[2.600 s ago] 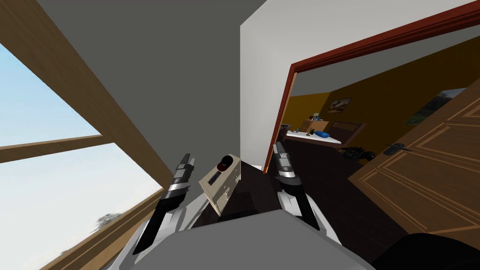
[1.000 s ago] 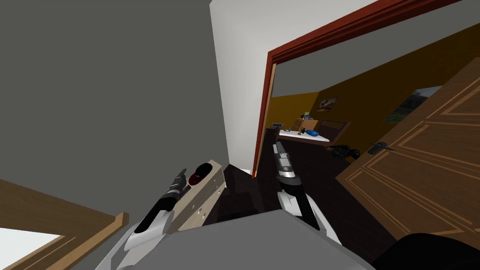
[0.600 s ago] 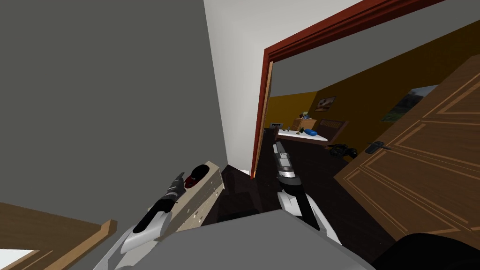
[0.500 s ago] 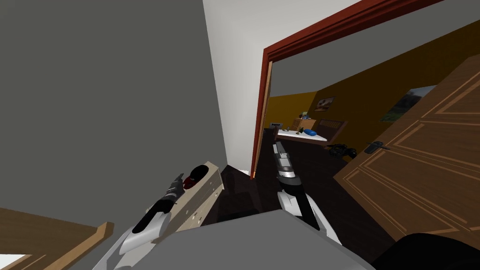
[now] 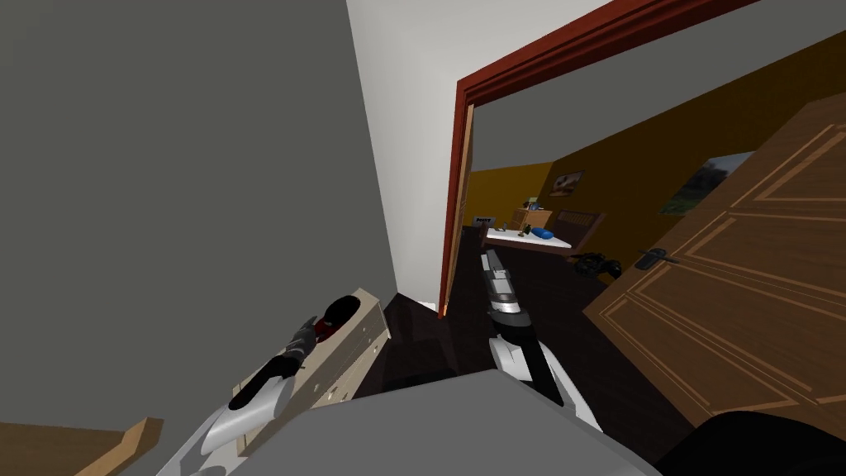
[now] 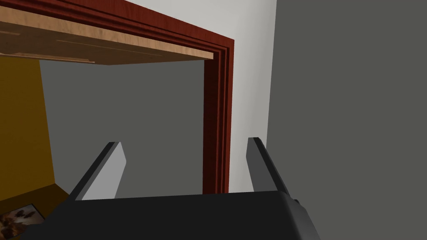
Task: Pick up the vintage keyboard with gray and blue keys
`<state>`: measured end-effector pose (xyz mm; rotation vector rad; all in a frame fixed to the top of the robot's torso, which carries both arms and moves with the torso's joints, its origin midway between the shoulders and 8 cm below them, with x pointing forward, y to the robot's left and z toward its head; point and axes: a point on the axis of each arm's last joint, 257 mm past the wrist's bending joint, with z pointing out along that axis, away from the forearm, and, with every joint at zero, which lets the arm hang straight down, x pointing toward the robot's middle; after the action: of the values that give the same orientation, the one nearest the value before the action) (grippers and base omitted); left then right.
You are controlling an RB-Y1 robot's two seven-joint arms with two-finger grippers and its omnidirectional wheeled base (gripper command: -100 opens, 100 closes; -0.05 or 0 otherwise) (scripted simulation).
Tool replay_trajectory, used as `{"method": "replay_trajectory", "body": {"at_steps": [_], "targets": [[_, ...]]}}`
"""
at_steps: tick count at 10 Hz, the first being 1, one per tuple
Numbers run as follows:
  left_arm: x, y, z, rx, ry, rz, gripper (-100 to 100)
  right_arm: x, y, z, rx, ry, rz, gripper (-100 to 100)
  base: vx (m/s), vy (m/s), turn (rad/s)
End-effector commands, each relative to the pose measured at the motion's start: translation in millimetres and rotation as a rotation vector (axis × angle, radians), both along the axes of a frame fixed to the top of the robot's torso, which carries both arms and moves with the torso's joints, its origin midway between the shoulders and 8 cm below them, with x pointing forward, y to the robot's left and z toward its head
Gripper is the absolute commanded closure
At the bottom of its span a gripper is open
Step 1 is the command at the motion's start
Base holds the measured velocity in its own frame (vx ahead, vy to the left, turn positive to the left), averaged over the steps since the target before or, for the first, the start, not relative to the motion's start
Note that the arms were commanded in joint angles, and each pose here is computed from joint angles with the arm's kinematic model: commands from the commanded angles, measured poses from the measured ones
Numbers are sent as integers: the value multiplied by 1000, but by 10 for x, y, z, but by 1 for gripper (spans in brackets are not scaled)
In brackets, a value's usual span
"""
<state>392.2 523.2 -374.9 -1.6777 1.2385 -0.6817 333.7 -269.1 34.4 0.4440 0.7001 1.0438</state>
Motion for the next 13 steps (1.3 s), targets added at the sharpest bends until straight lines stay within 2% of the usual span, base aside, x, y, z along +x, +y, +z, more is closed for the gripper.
{"method": "replay_trajectory", "body": {"at_steps": [1,2,3,5,6,7,8,9,10,11,12,13], "targets": [[-119,66,-184,-25,41,27,-100,0,0,0,0,0,0,0,51,-46,-36],[-238,181,-368,-66,91,68,-100,0,0,0,0,0,0,0,47,-34,-71],[-246,185,-378,-66,93,70,-100,0,0,0,0,0,0,0,37,-19,-21],[-427,356,-626,-143,162,142,-100,0,0,0,0,0,0,0,57,-9,-79],[-532,388,-741,-152,190,159,-100,0,0,0,0,0,0,0,59,-2,-33],[-615,446,-838,-194,219,194,-100,0,0,0,0,0,0,0,52,17,-50],[-689,470,-908,-197,236,205,-100,0,0,0,0,0,0,0,37,21,-38],[-824,532,-1041,-242,273,248,-100,0,0,0,0,0,0,0,36,34,-61],[-852,540,-1065,-243,279,253,-100,0,0,0,0,0,0,0,29,33,-29],[-945,579,-1151,-285,305,290,-100,0,0,0,0,0,0,0,31,37,-59],[-1020,597,-1210,-288,320,301,-100,0,0,0,0,0,0,0,26,43,-43],[-1122,629,-1293,-331,346,339,-100,0,0,0,0,0,0,0,33,53,-63]]}}
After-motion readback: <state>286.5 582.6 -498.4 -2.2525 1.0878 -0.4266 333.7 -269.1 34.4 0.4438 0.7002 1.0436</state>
